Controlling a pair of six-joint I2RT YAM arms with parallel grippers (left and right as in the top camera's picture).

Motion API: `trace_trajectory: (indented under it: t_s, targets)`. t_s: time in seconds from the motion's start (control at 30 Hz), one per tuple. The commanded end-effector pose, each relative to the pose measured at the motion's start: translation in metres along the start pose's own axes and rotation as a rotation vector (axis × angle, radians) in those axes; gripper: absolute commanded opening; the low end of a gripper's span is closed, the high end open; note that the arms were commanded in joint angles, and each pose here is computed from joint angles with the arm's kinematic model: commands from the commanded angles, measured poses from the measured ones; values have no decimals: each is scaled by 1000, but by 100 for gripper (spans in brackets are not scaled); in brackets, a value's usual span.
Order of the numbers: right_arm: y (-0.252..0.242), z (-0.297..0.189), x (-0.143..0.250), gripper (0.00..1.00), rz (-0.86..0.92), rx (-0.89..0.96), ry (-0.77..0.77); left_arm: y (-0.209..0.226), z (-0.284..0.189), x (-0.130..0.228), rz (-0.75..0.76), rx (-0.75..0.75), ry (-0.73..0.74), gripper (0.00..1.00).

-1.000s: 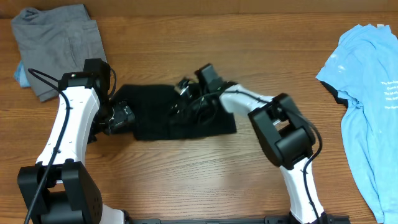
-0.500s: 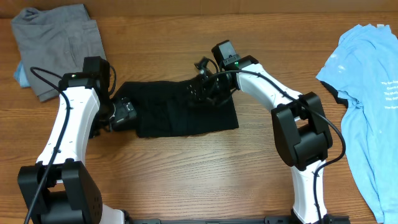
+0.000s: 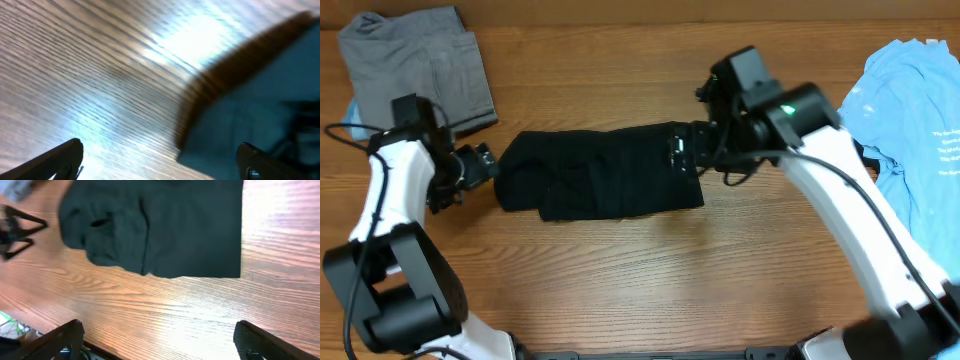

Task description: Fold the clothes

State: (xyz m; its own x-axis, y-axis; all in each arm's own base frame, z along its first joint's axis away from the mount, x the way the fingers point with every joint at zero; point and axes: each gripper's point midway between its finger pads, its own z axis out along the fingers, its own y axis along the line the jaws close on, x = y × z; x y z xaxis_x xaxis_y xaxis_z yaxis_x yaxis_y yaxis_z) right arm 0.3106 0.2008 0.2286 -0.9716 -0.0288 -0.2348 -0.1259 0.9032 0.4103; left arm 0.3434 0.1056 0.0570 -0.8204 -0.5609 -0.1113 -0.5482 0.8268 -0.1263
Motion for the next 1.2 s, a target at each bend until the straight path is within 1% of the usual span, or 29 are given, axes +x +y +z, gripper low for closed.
trace_trajectory:
  t_s: [0.0, 0.1, 0.23, 0.37, 0.43, 0.47, 0.5, 0.53, 0.57, 0.6, 0.63, 0.67, 0.8, 0.83, 0.87, 0.93, 1.0, 1.03, 1.07, 1.17]
  targets:
    - [7, -22, 1, 100, -14, -9, -60, -19, 24, 9, 90, 142, 82, 100]
    - [5, -23, 5, 100, -11, -4, -49, -42, 32, 8, 128, 281, 98, 100]
    - [-1, -16, 14, 100, 1, 13, -12, -61, 34, 8, 181, 403, 98, 100]
    - [-3, -14, 16, 100, 4, 17, -4, -66, 49, 14, 188, 436, 142, 100]
    - [-3, -14, 16, 100, 3, 17, -4, -70, 55, 21, 196, 454, 172, 94]
    - [-3, -14, 16, 100, 4, 17, -4, -70, 58, 23, 195, 453, 184, 86]
    - [-3, -14, 16, 100, 3, 17, -3, -70, 59, 25, 196, 449, 191, 66]
    - [-3, -14, 16, 100, 3, 17, -3, -71, 59, 25, 195, 450, 192, 52]
    - [-3, -14, 16, 100, 3, 17, -3, -71, 59, 25, 182, 449, 194, 44]
    - [-3, -14, 16, 100, 0, 17, -3, -70, 58, 25, 159, 446, 199, 26]
    - [-3, -14, 16, 100, -1, 18, -3, -69, 58, 25, 140, 444, 205, 13]
    - [-3, -14, 16, 100, -3, 18, -2, -68, 58, 25, 128, 442, 209, 4]
    - [-3, -11, 13, 100, -6, 14, -11, -49, 54, 29, 70, 389, 246, 4]
    - [-4, -4, 9, 100, -15, 8, -26, -39, 49, 27, 46, 351, 247, 4]
    - [-4, 0, 8, 100, -16, 6, -30, -36, 46, 27, 43, 337, 244, 4]
    - [-10, 23, 5, 100, -21, -5, -43, -35, 29, 22, 51, 329, 207, 4]
    - [-12, 48, 7, 100, -28, -50, -44, -41, 3, 16, 72, 346, 137, 4]
    - [-10, 71, 10, 100, -39, -114, -44, -45, -18, 12, 88, 363, 87, 4]
    - [-10, 83, 11, 100, -47, -148, -47, -49, -39, 11, 99, 381, 41, 4]
    - [-14, 115, 13, 100, -52, -199, -54, -59, -80, 14, 129, 433, -41, 4]
